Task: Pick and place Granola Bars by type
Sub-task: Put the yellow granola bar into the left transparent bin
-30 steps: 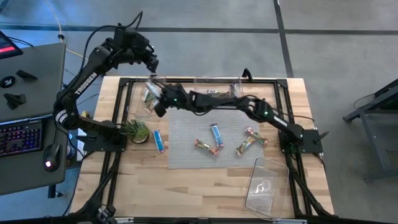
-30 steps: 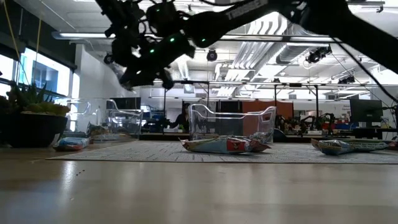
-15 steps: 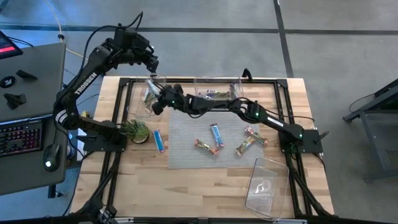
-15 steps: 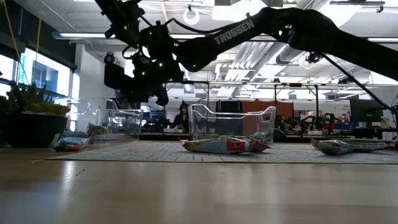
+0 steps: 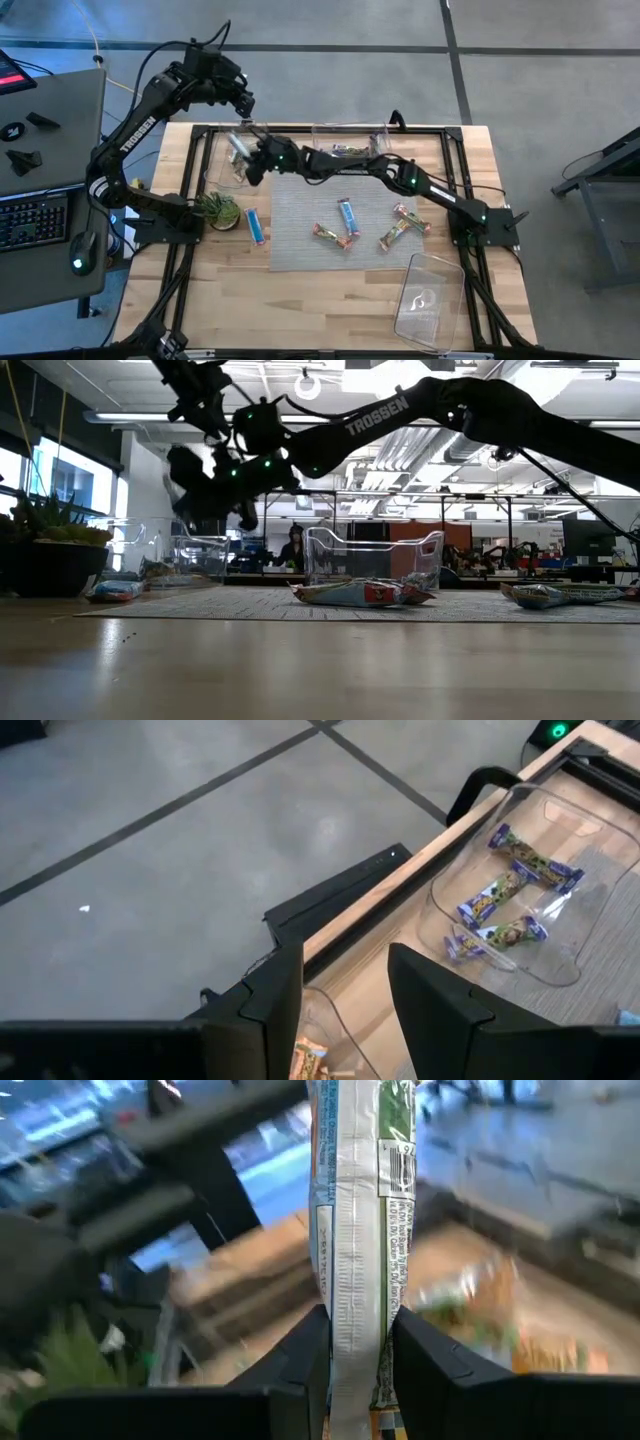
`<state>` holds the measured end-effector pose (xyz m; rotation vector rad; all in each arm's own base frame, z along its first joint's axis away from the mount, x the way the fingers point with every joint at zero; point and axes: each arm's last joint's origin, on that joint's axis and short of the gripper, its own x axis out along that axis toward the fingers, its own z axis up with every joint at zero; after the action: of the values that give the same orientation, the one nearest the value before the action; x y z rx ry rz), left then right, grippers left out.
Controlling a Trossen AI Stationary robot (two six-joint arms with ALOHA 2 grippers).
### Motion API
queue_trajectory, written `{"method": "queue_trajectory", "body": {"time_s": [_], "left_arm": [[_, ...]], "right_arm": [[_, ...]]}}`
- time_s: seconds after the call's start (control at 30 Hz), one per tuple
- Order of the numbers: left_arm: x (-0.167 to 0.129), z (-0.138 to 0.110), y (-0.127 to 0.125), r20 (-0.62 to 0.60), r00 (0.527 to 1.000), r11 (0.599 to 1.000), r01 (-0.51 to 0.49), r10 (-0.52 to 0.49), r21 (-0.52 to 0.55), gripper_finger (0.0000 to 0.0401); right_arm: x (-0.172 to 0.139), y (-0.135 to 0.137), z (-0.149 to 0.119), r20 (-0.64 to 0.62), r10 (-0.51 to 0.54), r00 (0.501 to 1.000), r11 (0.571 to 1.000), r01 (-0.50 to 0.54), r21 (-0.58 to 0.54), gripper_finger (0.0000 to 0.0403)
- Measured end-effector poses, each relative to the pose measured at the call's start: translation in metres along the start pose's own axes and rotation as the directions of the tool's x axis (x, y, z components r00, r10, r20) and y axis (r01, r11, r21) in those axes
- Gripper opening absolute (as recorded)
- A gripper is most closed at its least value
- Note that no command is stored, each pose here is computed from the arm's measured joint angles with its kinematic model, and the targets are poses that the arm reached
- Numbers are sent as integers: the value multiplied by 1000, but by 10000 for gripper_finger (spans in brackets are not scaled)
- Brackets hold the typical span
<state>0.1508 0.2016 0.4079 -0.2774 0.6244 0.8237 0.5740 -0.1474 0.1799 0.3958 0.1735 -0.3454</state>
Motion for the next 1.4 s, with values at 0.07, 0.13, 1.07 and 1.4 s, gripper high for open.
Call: {"method": "queue_trajectory", "body": {"time_s": [0.07, 0.13, 1.07, 1.4], "left_arm": [[0, 0, 0, -2, 1000, 1000, 0, 0, 0, 145], [0, 0, 0, -4, 1000, 1000, 1, -1, 0, 145], [0, -3, 0, -32, 999, 1000, 3, -3, -2, 145], [0, -5, 0, -56, 998, 1000, 3, -3, -3, 145]], "right_arm": [[0, -2, -5, -27, -25, 999, 999, 25, 19, 78], [0, -2, -5, -30, -28, 999, 999, 28, 20, 78], [-1, 8, -4, 72, -175, 982, 912, 190, -365, 79], [-4, 35, -9, 100, -98, 990, 800, 139, -584, 79]]}}
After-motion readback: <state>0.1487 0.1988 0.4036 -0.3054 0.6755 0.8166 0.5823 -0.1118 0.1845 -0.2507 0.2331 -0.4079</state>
